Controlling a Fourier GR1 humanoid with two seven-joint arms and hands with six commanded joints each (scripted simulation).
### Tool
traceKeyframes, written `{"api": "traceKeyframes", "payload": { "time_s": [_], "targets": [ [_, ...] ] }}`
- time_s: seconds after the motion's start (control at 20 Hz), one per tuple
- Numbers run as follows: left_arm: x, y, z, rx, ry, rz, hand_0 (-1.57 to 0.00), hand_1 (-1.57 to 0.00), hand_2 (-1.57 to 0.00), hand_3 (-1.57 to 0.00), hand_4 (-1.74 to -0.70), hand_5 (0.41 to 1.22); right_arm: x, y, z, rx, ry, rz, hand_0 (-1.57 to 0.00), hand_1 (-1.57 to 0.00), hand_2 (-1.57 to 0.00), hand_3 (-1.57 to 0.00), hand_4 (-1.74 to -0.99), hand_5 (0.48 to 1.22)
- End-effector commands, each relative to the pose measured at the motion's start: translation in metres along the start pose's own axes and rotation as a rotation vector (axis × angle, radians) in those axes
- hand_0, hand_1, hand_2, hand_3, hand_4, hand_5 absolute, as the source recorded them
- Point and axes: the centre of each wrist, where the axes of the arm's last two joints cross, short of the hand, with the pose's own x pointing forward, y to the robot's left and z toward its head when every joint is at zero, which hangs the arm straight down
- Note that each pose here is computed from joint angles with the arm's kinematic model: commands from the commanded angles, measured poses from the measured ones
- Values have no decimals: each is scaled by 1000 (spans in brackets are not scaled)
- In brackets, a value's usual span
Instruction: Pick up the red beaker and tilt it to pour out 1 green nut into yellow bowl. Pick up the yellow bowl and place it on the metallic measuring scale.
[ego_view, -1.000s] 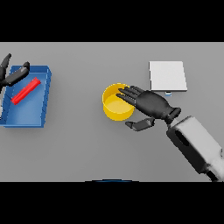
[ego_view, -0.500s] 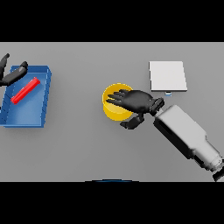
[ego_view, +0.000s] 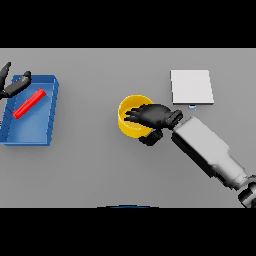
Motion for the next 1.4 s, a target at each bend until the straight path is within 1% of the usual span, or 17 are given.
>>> {"api": "traceKeyframes", "payload": {
  "time_s": [0.0, 0.05, 0.1, 0.15, 0.2, 0.3, 0.35, 0.45, 0.55, 0.6, 0.7, 0.75, 0.85, 1.05, 1.1, 1.15, 1.35],
  "targets": [
    [1, -1, -1, 1, 0, 3, 1, 1, 1, 1, -791, 712, 0, -1, 0, -4, -9, 11, -48, -60, -88, -130, -1261, 809],
    [-1, -3, -1, -4, -7, -2, 1, 1, 1, 1, -791, 711, 1, -1, -1, -4, -21, 13, -193, -183, -189, -215, -1309, 891],
    [2, 1, -1, 4, -7, -6, 1, 1, 1, 1, -789, 710, 1, 0, -2, -9, -37, 16, -455, -407, -349, -322, -1363, 957],
    [2, 1, 0, 6, -10, -2, 1, 1, 1, 1, -788, 710, 1, 0, -3, -6, -38, 13, -678, -640, -594, -572, -1435, 1010],
    [1, 3, 0, 2, -13, 0, 1, 1, 1, 1, -788, 710, -1, 1, 1, -8, -53, 2, -857, -826, -789, -679, -1492, 1052],
    [-4, 2, 1, 3, -10, 4, 1, 1, 1, 1, -787, 707, 1, -2, 1, -4, -64, 11, -1114, -1094, -1071, -882, -1578, 1113],
    [-2, 1, 1, 0, -13, -3, 1, 1, 1, 1, -785, 709, 0, -2, 3, 1, -61, 4, -1205, -1189, -1129, -969, -1611, 1135],
    [1, 1, 0, 3, -12, -6, 1, 1, 1, 1, -784, 711, -1, -3, 6, 14, -58, -4, -1337, -1327, -1246, -1066, -1658, 1166],
    [6, 3, 0, 2, -20, -15, 1, 1, 1, 1, -782, 710, 2, -6, 5, 25, -36, -6, -1421, -1415, -1323, -1130, -1688, 1186],
    [4, 0, 1, 0, -23, -4, 1, 1, 1, 1, -785, 712, 1, -5, 6, 25, -44, -9, -1451, -1446, -1330, -1171, -1698, 1193],
    [5, 5, 0, 5, -14, 9, 1, 1, 1, 1, -786, 704, 1, -13, 8, 5, -41, -5, -1494, -1491, -1362, -1198, -1714, 1203],
    [2, 1, 2, 1, -17, -3, 1, 1, 1, 1, -782, 703, -2, -17, 11, -1, -42, -1, -1510, -1507, -1387, -1195, -1719, 1207],
    [3, 2, 3, 2, -14, -17, 1, 1, 1, 1, -775, 706, -3, -27, 20, -12, -36, -4, -1532, -1530, -1440, -1173, -1727, 1212],
    [4, 3, 4, -1, -29, -12, 1, 1, 1, 1, -776, 702, -3, -43, 42, -23, 0, -5, -1555, -1554, -1491, -1153, -1735, 1217],
    [6, 1, 3, -1, -22, -5, 1, 1, 1, 1, -780, 702, -2, -44, 43, -30, 16, 0, -1558, -1558, -1451, -1204, -1736, 1218],
    [7, 2, 3, -6, -32, 3, 1, 1, 1, 1, -782, 702, -2, -45, 45, -40, 39, 6, -1561, -1560, -1433, -1215, -1737, 1219],
    [6, 6, 2, -7, -29, 21, 1, 1, 1, 1, -799, 704, -10, -49, 61, -64, 68, 14, -1567, -1567, -1507, -1179, -1739, 1219]
  ]
}}
